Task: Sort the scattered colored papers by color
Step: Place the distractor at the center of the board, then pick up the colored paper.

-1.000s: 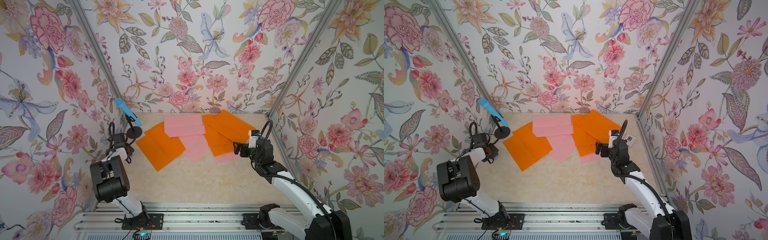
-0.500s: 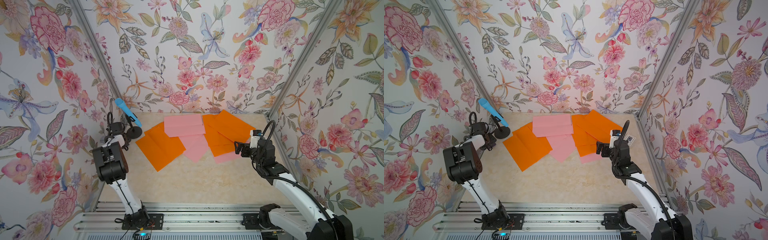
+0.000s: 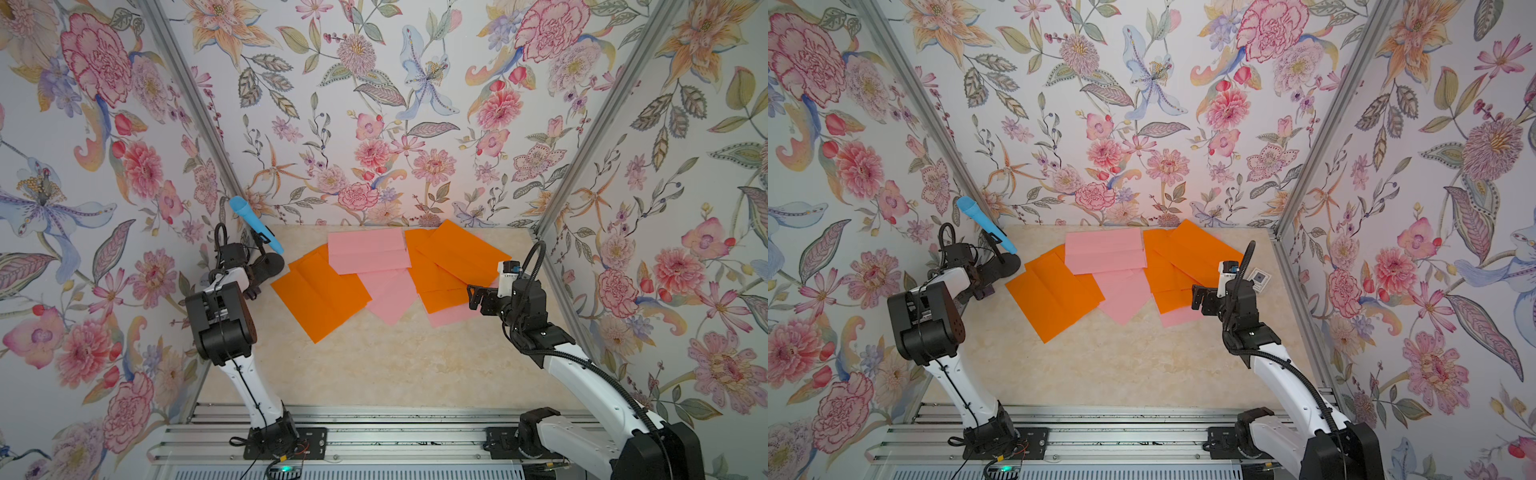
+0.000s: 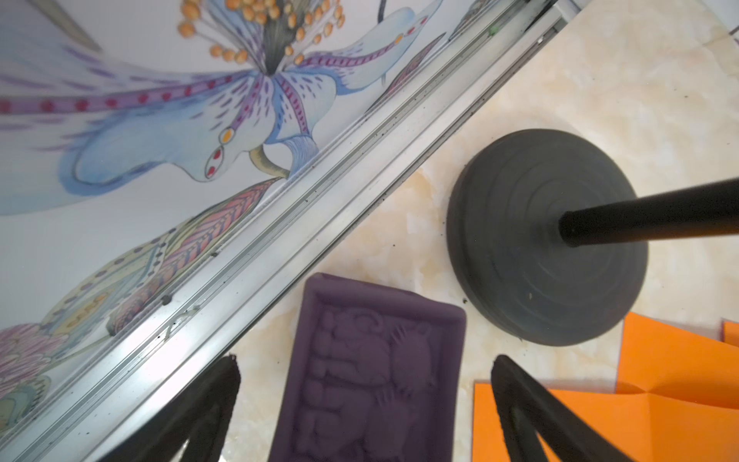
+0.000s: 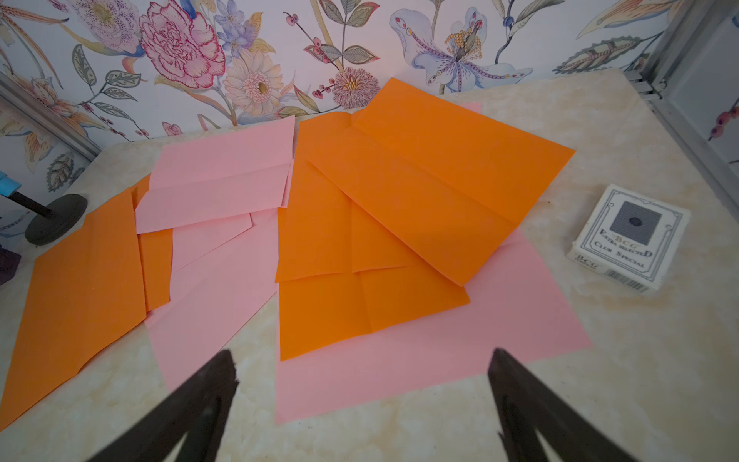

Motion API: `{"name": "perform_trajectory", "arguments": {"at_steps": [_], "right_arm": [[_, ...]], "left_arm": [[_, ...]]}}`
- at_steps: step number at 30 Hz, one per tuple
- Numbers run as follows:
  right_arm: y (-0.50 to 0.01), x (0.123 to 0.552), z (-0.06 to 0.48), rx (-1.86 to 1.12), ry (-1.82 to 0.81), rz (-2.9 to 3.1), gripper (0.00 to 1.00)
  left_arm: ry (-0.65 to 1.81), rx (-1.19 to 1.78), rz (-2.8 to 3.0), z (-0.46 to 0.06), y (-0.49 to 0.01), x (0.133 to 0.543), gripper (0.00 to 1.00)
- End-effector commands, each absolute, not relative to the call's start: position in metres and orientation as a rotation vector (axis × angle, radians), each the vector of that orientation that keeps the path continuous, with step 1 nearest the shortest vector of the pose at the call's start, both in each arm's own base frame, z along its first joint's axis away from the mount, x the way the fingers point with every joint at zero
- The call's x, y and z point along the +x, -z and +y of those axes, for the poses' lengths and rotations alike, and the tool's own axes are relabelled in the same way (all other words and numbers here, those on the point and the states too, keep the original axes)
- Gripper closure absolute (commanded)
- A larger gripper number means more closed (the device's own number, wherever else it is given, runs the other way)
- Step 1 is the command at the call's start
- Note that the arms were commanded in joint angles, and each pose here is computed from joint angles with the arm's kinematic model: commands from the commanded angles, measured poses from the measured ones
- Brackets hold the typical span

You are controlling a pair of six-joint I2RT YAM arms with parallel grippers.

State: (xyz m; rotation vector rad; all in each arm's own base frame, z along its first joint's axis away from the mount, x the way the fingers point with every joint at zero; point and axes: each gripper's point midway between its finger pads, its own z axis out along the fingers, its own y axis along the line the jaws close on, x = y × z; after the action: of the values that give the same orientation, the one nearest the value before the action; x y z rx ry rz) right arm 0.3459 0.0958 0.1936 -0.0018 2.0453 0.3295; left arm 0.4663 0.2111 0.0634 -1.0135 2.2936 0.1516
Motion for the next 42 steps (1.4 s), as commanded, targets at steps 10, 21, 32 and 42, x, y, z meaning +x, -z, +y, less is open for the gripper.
{"name": "perform_trajectory", "arguments": {"at_steps": [10, 21, 32, 42], "right_arm": [[-0.192, 0.361, 0.114, 0.002, -0.422, 2.070, 0.00], [-0.189, 0.405, 0.103, 0.219, -0.658, 2.148, 0.00], [-0.148, 0.434, 0.039, 0.563, -0.776, 2.246, 0.00], [-0.116, 0.479, -0.009, 0.645, -0.687, 2.339, 0.01]], "left_arm": [[-0.241, -0.752, 2.076, 0.174, -0.203, 0.447, 0.00], [0.141, -0.269, 1.876, 0.012, -0.261, 0.445, 0.00], [0.679, -0.056, 1.792, -0.150, -0.260, 0.506, 0.00], [0.966, 0.048, 1.836, -0.284, -0.220, 0.556, 0.00]]}}
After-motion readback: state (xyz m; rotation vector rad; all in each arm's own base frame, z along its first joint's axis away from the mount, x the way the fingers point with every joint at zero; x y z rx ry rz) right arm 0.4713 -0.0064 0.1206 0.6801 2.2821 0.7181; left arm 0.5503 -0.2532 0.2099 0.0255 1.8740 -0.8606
